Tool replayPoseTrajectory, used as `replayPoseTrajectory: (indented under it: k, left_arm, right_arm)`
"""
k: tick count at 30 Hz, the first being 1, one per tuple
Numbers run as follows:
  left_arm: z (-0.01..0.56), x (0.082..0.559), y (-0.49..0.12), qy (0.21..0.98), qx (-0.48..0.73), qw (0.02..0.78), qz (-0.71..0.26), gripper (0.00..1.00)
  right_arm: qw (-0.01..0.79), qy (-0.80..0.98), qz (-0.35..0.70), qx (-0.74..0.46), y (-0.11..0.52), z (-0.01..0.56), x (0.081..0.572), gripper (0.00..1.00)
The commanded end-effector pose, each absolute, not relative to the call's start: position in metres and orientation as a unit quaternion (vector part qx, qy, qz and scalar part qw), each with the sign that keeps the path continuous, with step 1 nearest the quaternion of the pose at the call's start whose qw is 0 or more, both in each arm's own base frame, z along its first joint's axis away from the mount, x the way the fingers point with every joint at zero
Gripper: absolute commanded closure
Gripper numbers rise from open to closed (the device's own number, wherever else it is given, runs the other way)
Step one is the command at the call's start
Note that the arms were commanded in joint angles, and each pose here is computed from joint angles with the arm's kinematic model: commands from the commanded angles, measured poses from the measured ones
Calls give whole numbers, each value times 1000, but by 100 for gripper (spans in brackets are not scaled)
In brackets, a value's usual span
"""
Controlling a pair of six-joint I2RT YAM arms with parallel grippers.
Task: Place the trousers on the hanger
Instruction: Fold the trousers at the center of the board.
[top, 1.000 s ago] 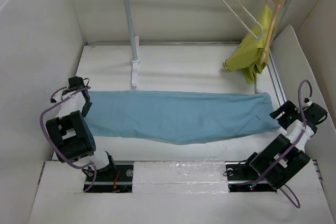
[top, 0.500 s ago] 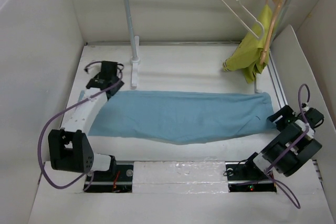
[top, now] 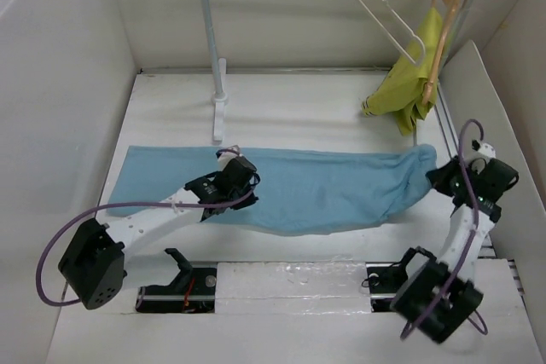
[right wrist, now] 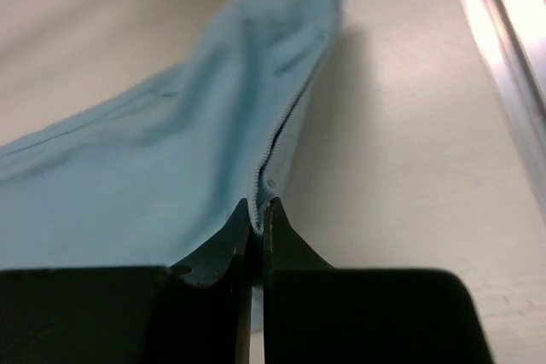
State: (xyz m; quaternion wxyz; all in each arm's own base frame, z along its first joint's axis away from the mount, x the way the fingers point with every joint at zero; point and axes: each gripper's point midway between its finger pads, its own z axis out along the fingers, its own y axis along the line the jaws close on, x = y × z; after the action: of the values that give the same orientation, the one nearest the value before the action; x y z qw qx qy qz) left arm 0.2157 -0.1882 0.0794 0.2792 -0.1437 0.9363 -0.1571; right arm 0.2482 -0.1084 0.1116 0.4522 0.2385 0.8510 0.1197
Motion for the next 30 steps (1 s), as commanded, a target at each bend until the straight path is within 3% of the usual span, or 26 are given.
replayPoseTrajectory:
  k: [1, 4, 9, 17, 21, 26, 30]
  left_arm:
    - [83, 214, -213, 931, -125, 293, -175, 100]
    - [69, 207, -218, 938, -114, 279, -169, 100]
    - [52, 200, -231, 940, -95, 267, -191, 100]
    - [28, 181, -265, 950, -38, 247, -186, 100]
    - [14, 169, -290, 957, -13, 230, -177, 100]
    - [15, 161, -319, 957, 6, 221, -190, 100]
    - [31, 157, -376, 948, 46, 215, -232, 100]
  right_arm:
    - [508, 835, 155, 143, -45, 178, 251, 100]
    - [514, 834, 176, 99, -14, 215, 253, 100]
    - [610, 772, 176, 30, 20, 337, 249, 100]
    - [656, 710, 256, -18, 88, 421, 243, 100]
    - [700, 661, 268, -33, 103, 496, 256, 100]
    - [724, 637, 262, -49, 102, 541, 264, 100]
    - [729, 631, 258, -63, 102, 557, 275, 100]
